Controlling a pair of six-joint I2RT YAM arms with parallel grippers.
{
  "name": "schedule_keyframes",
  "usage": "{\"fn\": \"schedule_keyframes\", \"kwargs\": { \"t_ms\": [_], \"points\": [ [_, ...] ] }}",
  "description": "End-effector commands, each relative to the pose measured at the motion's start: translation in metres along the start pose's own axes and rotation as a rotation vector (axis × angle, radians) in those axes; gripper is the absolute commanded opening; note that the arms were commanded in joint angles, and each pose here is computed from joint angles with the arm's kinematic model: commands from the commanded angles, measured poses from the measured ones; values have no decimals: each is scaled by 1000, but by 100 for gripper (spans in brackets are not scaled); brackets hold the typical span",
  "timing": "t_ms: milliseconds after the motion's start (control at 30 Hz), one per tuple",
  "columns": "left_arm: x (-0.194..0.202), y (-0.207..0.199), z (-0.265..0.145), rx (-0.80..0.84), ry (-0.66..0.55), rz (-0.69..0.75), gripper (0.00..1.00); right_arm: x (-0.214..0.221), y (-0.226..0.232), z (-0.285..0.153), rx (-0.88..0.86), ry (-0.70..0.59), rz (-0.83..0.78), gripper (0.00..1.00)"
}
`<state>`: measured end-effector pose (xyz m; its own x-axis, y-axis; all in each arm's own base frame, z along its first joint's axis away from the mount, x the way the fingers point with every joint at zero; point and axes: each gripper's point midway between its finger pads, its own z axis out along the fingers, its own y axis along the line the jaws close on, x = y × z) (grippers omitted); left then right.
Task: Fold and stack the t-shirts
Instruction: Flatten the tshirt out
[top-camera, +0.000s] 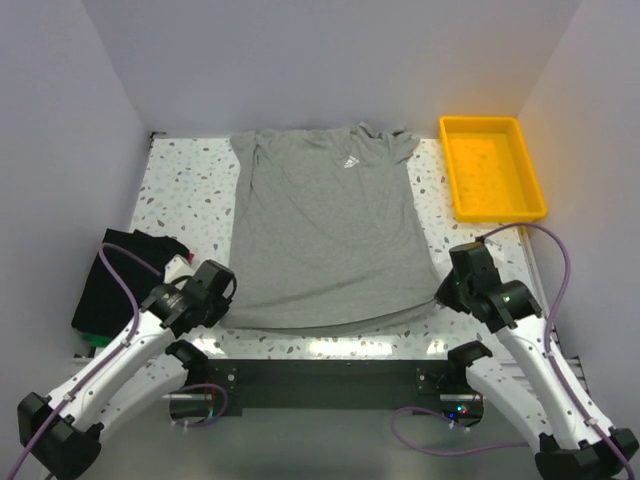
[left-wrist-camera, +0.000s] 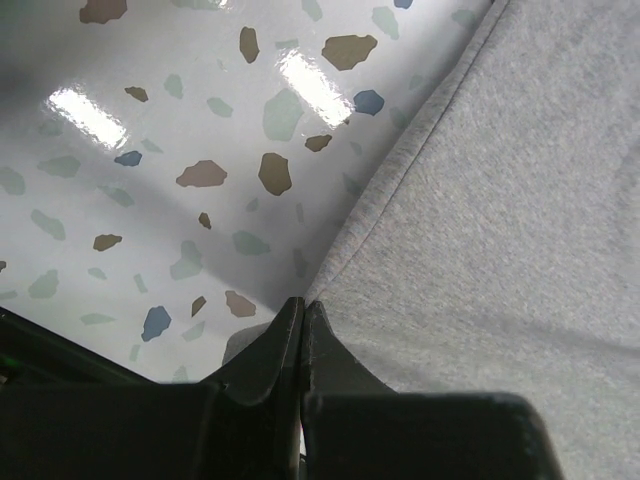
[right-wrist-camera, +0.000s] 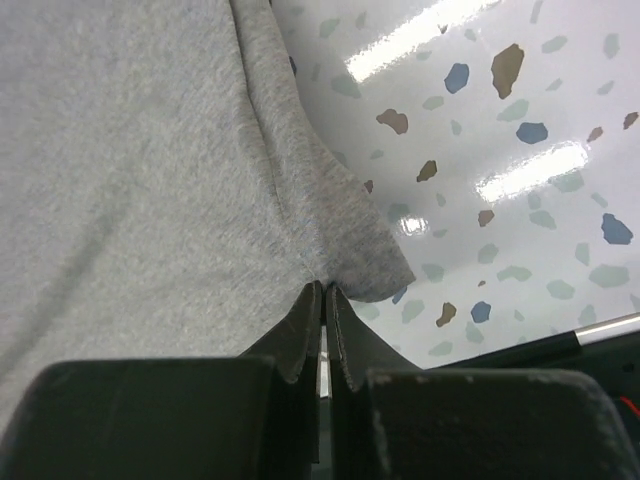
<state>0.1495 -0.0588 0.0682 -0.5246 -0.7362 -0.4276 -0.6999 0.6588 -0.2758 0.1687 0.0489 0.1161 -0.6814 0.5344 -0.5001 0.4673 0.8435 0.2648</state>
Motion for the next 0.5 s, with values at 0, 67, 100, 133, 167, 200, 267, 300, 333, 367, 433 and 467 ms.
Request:
{"fn": "schedule_keyframes", "kwargs": {
  "t_ms": [0, 67, 100, 133, 167, 200, 267, 300, 333, 367, 433, 467],
  "points": [
    [-12, -1, -18, 6, -20, -13, 0, -19, -12, -33, 36, -71, 35, 0],
    [-15, -4, -25, 21, -22, -21, 0, -26, -15, -46, 37, -100, 44, 0],
    [-16, -2, -27, 16, -21, -19, 0, -26, -17, -51, 42, -98, 42, 0],
    [-16, -1, -28, 16, -21, -19, 0, -27, -17, -54, 41, -101, 46, 0],
    [-18, -3, -32, 28, -23, -24, 0, -32, -16, -61, 24, -119, 61, 0],
    [-18, -1, -34, 27, -21, -23, 0, -33, -16, -64, 22, -126, 65, 0],
    [-19, -2, -38, 44, -19, -27, 0, -38, -17, -73, 13, -150, 81, 0],
    [-19, -1, -39, 44, -17, -24, 0, -39, -17, -76, 12, -152, 82, 0],
    [-20, 0, -40, 47, -18, -23, 0, -39, -19, -79, 17, -151, 83, 0],
    [-20, -1, -43, 62, -15, -23, 0, -41, -19, -83, 10, -158, 91, 0],
    [-20, -1, -45, 72, -14, -10, 0, -41, -21, -86, 11, -161, 93, 2],
    [-19, -2, -46, 87, -6, -7, 0, -42, -21, -88, 11, -168, 98, 5]
  ]
}}
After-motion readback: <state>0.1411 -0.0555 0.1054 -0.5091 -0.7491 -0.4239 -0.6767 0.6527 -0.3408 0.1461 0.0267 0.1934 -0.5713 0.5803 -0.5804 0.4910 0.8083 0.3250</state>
